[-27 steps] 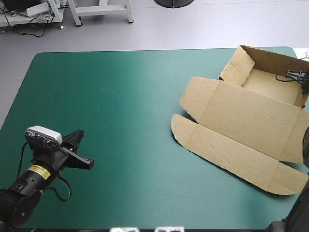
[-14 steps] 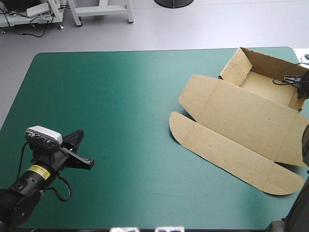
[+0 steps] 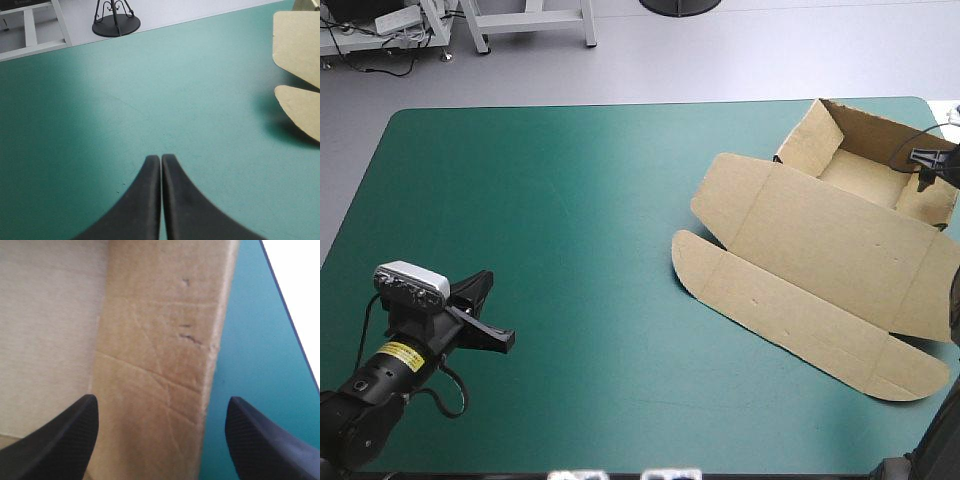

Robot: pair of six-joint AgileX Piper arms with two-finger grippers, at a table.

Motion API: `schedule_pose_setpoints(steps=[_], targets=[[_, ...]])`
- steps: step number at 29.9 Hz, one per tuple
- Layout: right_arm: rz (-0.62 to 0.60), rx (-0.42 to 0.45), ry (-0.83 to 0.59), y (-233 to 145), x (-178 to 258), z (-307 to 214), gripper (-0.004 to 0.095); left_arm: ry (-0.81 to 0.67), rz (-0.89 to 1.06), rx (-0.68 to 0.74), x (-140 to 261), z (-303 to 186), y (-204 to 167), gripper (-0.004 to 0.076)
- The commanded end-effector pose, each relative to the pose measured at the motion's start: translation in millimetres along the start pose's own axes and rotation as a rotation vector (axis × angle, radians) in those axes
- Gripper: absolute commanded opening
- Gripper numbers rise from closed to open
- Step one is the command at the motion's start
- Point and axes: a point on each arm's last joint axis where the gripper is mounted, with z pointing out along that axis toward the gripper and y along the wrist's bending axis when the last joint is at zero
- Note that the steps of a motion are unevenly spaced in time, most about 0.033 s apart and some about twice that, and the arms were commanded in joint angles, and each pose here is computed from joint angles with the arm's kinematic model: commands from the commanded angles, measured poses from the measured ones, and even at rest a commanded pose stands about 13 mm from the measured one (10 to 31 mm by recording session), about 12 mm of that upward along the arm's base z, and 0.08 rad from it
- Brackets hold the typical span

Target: Fold the box

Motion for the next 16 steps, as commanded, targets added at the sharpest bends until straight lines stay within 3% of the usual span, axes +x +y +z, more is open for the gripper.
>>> schedule_pose_setpoints(steps=[1, 3, 4, 7, 9, 16], targets=[[0.027, -0.096, -0.175, 4, 3, -85, 0.0617, -0.095, 0.005, 0.004, -15, -4, -1, -0.0006], [0.021, -0.158, -0.222, 10, 8, -109, 0.0473, -0.097, 0.007, 0.003, -15, -4, -1, -0.0006], [-0.006, -0.216, -0.261, 19, 14, -129, 0.0318, -0.099, 0.009, 0.003, -15, -4, -1, -0.0006], [-0.134, -0.362, -0.352, 45, 33, -174, -0.0025, -0.099, 0.009, 0.003, -15, -4, -1, -0.0006], [-0.223, -0.449, -0.398, 68, 52, -202, -0.0001, -0.099, 0.009, 0.003, -15, -4, -1, -0.0006], [-0.578, -0.608, -0.436, 145, 141, -243, -0.0002, -0.115, 0.033, 0.002, -16, -7, -1, -0.0006]])
